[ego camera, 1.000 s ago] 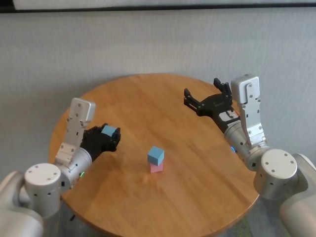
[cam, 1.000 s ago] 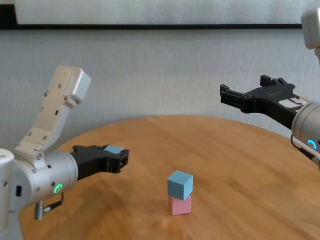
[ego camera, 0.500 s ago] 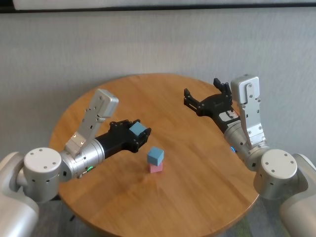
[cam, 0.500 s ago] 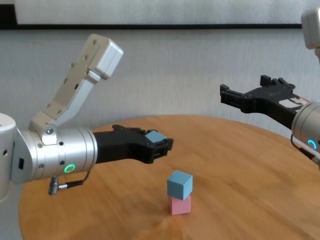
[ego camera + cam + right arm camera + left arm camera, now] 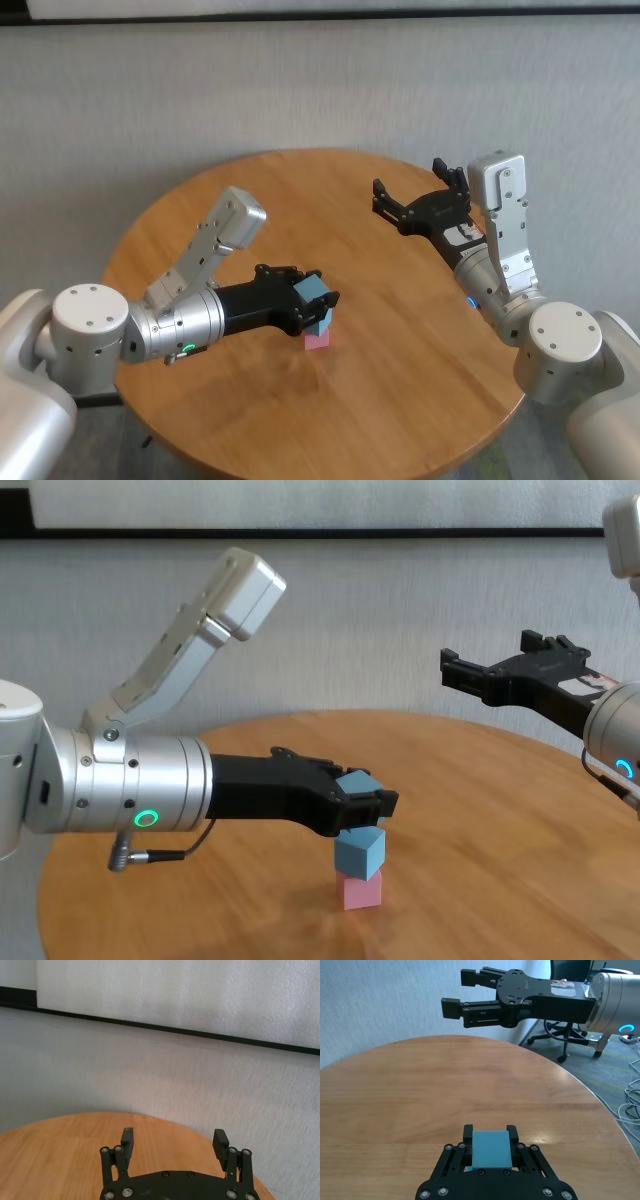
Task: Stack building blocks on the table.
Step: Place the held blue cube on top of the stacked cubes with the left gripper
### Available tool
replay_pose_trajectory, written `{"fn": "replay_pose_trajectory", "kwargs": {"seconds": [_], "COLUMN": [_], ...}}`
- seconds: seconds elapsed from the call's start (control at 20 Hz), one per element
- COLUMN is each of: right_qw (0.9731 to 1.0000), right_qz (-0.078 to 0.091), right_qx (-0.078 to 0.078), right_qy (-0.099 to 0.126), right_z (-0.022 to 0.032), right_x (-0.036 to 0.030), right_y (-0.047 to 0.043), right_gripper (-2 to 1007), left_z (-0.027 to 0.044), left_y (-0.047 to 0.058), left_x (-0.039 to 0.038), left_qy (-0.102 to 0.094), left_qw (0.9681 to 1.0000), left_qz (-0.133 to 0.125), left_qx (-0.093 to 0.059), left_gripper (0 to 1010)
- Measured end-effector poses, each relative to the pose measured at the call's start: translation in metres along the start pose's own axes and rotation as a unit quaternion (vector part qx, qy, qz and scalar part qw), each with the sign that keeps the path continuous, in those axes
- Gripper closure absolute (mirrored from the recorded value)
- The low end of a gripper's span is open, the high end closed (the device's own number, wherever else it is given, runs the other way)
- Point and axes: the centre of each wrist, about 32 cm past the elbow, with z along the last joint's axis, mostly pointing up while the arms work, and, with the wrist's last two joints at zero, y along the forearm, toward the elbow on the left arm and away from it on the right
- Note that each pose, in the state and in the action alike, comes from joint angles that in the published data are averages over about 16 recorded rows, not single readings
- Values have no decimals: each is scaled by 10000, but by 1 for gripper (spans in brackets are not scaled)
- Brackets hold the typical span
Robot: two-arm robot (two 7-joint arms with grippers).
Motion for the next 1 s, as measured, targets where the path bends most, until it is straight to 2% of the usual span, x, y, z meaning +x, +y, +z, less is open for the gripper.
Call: {"fn": "replay_pose_trajectory", "kwargs": {"seconds": [0.35,1.0], "right_qw": [10000,10000], "right_qz": [0,0], "right_qx": [0,0], "right_qy": [0,0], "right_z": [0,0], "right_x": [0,0], "right_y": [0,0], "right_gripper": [5,5], "left_z": [-1,-50], "left_y": [-42,-85], "left_x": [37,125], "left_qy": [63,279], "left_qw": [9993,9984], "left_qz": [-343,-461], "left_qx": [97,141], "left_gripper": [605,605]}}
